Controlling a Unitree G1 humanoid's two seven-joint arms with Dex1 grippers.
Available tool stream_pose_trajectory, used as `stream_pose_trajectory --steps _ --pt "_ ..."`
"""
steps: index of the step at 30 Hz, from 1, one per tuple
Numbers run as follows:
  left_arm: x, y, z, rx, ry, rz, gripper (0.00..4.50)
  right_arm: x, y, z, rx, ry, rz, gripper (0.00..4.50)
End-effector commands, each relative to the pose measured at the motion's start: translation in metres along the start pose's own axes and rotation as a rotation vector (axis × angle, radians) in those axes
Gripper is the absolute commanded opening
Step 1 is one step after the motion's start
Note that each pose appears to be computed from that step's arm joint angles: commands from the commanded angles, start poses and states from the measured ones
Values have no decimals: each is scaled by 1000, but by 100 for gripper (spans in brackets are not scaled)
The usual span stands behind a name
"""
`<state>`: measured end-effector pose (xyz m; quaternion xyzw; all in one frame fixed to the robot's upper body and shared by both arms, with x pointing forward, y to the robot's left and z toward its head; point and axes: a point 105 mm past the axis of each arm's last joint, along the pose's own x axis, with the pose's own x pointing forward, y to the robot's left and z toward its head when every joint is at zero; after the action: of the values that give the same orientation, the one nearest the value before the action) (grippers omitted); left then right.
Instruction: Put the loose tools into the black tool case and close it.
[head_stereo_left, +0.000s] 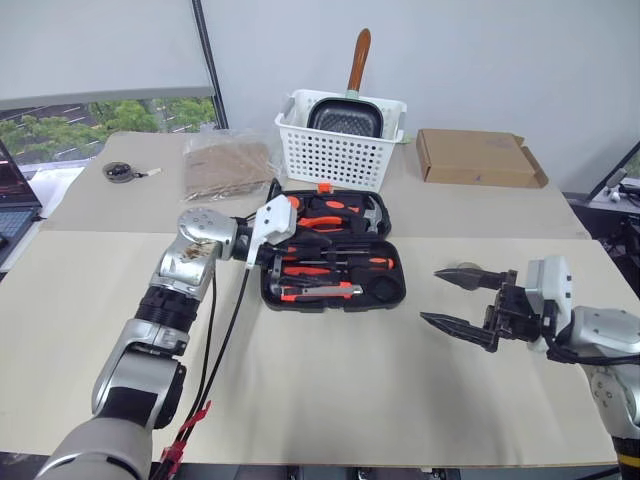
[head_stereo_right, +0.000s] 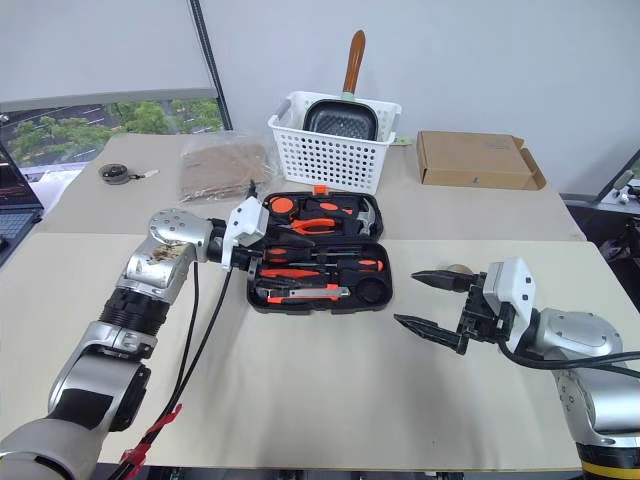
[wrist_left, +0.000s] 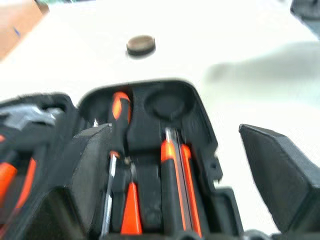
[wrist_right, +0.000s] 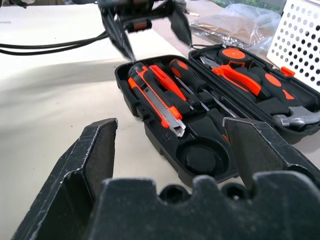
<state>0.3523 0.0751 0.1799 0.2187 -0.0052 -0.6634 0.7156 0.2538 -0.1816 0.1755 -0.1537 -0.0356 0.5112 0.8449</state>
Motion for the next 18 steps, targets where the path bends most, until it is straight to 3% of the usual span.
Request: stream_pose_trajectory --steps 1,8,18 --pt "6 -1 -7 32 2 24 254 2 -2 11 -28 -37 6 391" --pt "22 -7 -31 25 22 32 14 3 -3 11 -28 -39 10 391" --pt "36 -7 -56 37 131 6 3 5 -3 14 -32 -40 2 391"
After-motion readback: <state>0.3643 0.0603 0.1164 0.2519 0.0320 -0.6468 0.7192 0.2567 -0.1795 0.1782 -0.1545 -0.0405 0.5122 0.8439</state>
